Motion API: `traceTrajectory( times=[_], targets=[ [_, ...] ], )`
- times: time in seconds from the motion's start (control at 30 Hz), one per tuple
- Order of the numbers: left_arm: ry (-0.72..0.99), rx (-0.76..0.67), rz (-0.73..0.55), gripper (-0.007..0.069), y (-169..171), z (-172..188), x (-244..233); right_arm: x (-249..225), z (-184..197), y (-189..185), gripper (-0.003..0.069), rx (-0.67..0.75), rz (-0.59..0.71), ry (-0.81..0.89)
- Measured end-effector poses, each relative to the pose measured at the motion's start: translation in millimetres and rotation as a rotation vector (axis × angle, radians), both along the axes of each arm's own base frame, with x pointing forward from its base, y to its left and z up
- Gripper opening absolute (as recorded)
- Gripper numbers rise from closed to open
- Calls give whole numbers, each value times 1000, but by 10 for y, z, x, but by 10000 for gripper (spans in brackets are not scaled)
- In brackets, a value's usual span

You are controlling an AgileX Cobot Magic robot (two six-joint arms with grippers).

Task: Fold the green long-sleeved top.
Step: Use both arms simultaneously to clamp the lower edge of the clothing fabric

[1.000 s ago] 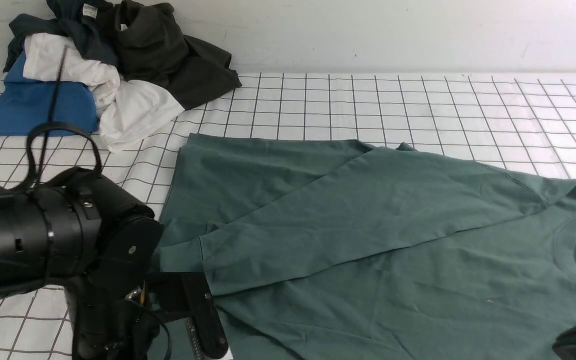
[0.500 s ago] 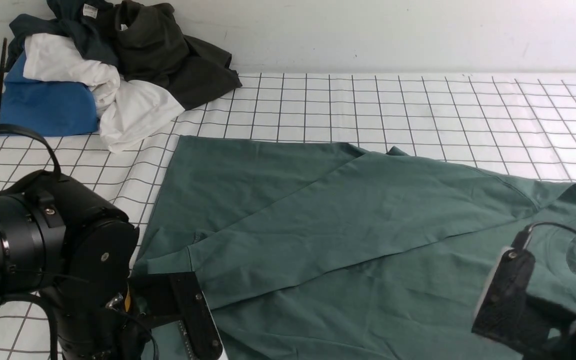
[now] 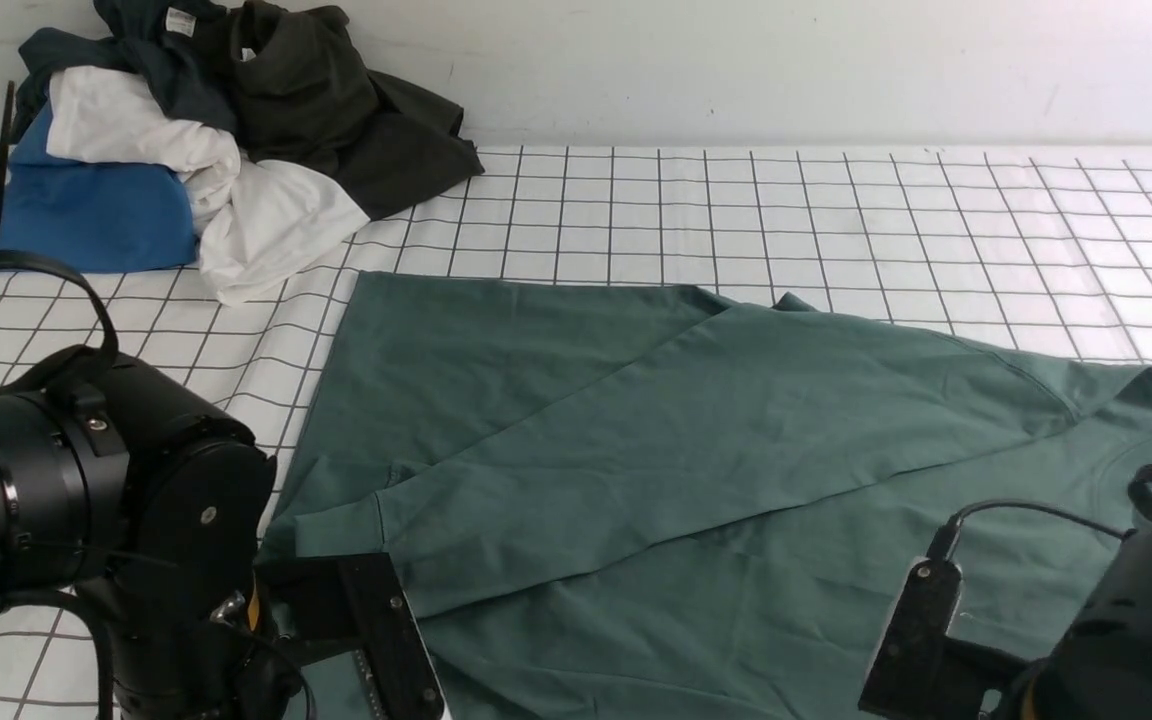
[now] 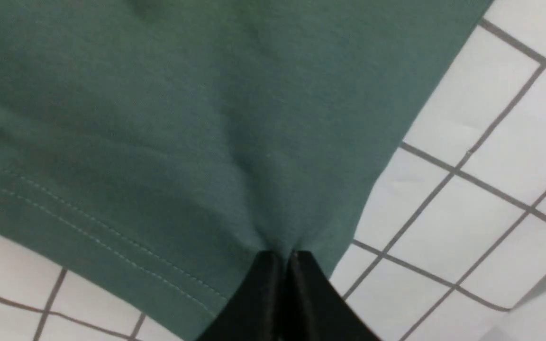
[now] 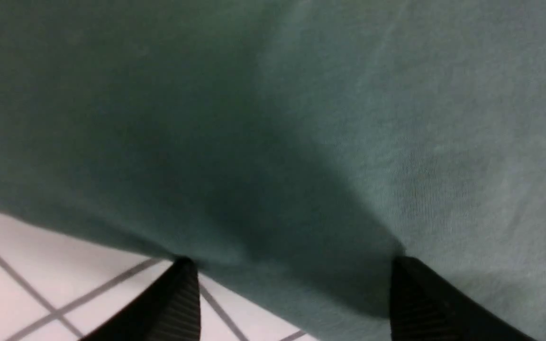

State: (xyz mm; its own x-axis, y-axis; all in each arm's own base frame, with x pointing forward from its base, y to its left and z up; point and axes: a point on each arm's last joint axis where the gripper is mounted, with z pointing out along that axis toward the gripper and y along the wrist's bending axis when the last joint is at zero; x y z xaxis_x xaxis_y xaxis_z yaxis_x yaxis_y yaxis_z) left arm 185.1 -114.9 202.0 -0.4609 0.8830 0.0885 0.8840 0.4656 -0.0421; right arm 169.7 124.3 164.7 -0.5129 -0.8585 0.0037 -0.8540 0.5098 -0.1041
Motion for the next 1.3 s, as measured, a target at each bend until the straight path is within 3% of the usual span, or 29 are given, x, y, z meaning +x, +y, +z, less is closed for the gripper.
traceTrajectory(
  times=[0.27,0.43,0.53,0.6,0.63,0.7,0.83,0.93,1.1,1.27,1.3],
  targets=[
    [7,4,-1,-6,55,-171,-89,-3,448,77,497,94,-74,0],
    [3,3,-2,50,68,-212,-107,-56,640,105,497,164,-110,14],
    [-3,13,-11,151,79,-213,-102,-98,718,112,497,211,-127,16],
    [-10,23,-22,273,88,-213,-94,-133,773,104,497,241,-134,12],
    [-11,24,-24,273,89,-213,-94,-135,777,103,497,243,-134,11],
    [-9,44,-42,407,99,-236,-79,-166,832,83,497,262,-132,-4],
    [23,83,-56,522,100,-335,-49,-193,886,62,497,280,-127,-23],
    [69,109,-59,554,79,-477,-17,-202,900,54,497,283,-126,-27],
    [101,133,-66,519,61,-583,22,-202,900,53,497,282,-126,-27],
    [76,131,-76,305,46,-562,67,-199,896,31,497,256,-116,-33],
    [67,118,-69,209,31,-538,78,-196,894,17,497,241,-109,-38]
  ],
)
